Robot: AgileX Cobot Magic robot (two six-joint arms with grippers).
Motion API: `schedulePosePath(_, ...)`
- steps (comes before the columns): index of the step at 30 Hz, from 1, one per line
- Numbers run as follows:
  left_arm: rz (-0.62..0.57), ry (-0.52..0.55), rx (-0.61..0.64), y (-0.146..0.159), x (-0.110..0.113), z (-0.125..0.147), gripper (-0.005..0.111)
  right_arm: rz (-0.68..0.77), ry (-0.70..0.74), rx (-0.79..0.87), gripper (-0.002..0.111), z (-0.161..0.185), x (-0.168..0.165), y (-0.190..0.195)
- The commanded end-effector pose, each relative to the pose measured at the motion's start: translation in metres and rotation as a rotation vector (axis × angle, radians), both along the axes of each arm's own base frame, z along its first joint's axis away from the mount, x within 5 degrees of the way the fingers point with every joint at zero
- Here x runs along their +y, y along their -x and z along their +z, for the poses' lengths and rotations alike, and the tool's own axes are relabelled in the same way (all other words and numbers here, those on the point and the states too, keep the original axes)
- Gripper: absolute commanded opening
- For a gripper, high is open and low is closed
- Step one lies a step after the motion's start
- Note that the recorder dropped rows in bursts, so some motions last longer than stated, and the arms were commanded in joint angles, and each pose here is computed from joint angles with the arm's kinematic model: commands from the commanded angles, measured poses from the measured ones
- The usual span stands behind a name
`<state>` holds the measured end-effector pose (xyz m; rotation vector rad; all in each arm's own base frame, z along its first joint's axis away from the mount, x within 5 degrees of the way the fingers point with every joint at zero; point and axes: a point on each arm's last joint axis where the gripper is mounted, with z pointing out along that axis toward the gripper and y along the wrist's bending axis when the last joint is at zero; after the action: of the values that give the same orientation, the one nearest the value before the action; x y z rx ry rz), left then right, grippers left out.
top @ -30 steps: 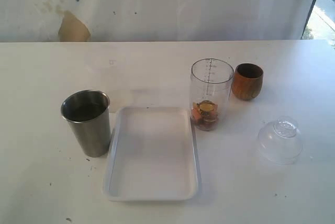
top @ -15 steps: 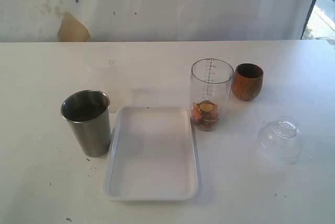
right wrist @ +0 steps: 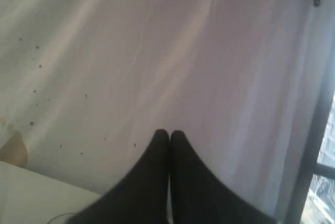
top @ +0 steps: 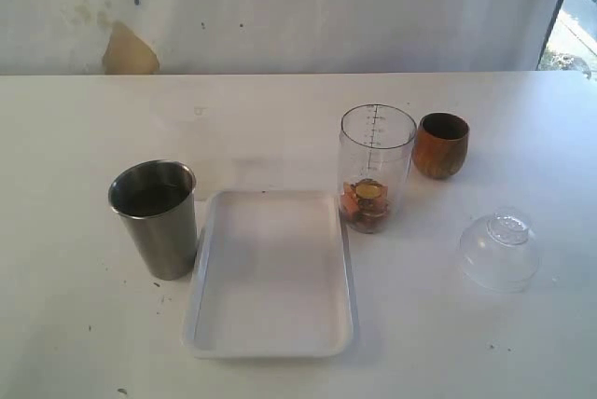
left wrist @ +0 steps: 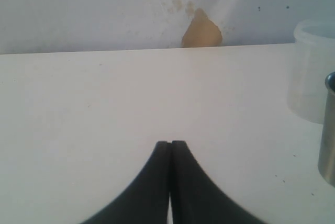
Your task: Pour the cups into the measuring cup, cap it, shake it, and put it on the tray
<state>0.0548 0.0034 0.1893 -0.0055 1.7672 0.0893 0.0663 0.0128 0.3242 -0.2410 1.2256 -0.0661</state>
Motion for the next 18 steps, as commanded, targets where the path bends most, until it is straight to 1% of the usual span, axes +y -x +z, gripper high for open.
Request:
schedulePosePath(1, 0.005, 0.011, -0.001, 0.000, 0.000, -0.002, 0.000, -0.003, 0.010, 0.000, 0.000, -0.026, 0.000, -0.003)
schedulePosePath(5, 0.005, 0.011, -0.001, 0.000, 0.000, -0.002, 0.000, -0.026, 0.010, 0.133, 0.000, -0.062, -0.002, -0.007)
schedulePosePath(10, 0.005, 0.011, -0.001, 0.000, 0.000, -0.002, 0.000, -0.089, -0.072, 0.209, 0.000, -0.101, -0.009, -0.004)
schedulePosePath(12, 0.005, 0.011, -0.001, 0.000, 0.000, -0.002, 0.000, -0.103, -0.102, 0.182, 0.000, -0.101, -0.011, -0.001)
schedulePosePath(13, 0.005, 0.011, -0.001, 0.000, 0.000, -0.002, 0.000, -0.111, -0.122, 0.219, 0.000, -0.105, -0.012, 0.000)
schedulePosePath(14, 0.005, 0.011, -0.001, 0.000, 0.000, -0.002, 0.000, -0.118, -0.118, 0.243, 0.000, -0.108, -0.012, 0.001)
schedulePosePath(18, 0.005, 0.011, -0.001, 0.000, 0.000, -0.002, 0.000, -0.125, -0.100, 0.251, 0.000, -0.109, -0.012, 0.003)
